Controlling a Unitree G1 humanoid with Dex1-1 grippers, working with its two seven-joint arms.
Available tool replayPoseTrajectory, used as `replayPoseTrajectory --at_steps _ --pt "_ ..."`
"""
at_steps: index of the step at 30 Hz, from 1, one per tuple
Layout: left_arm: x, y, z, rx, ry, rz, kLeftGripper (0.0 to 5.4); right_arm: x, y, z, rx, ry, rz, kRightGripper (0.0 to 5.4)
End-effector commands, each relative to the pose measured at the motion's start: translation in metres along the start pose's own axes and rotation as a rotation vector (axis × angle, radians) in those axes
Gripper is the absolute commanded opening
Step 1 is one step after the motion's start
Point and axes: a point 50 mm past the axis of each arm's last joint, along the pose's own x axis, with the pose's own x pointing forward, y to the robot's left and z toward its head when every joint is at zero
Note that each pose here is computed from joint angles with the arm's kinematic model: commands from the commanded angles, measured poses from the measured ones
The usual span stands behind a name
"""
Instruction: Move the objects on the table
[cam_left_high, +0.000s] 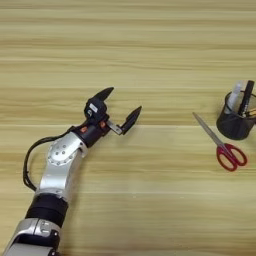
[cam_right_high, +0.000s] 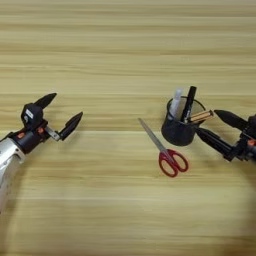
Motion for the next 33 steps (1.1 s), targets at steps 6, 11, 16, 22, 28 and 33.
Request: replayPoseTrajectory --at_steps 6,11,16,22,28,33 --pt "0.003 0.001 0.002 0.011 -0.003 -0.009 5.40 -0.003 0.000 -0.007 -0.023 0.075 -0.003 5.37" --pt "0.002 0.000 0.001 0.010 -0.003 -0.009 5.40 0.003 -0.002 -0.010 -0.031 0.078 -0.021 5.37" --pt "0.002 0.000 0.001 0.009 -0.004 -0.009 5.40 0.010 -0.003 -0.008 -0.045 0.065 -0.037 5.37" --pt "0.002 0.000 0.001 0.010 -0.004 -0.008 5.40 0.018 -0.002 -0.010 -0.052 0.061 -0.031 5.37" --pt "0.001 0.000 0.001 0.010 -0.004 -0.008 5.40 0.024 0.000 -0.011 -0.052 0.057 -0.015 5.37" --pt "0.001 0.000 0.001 0.009 -0.004 -0.008 5.40 0.027 0.000 -0.012 -0.050 0.060 -0.011 5.37"
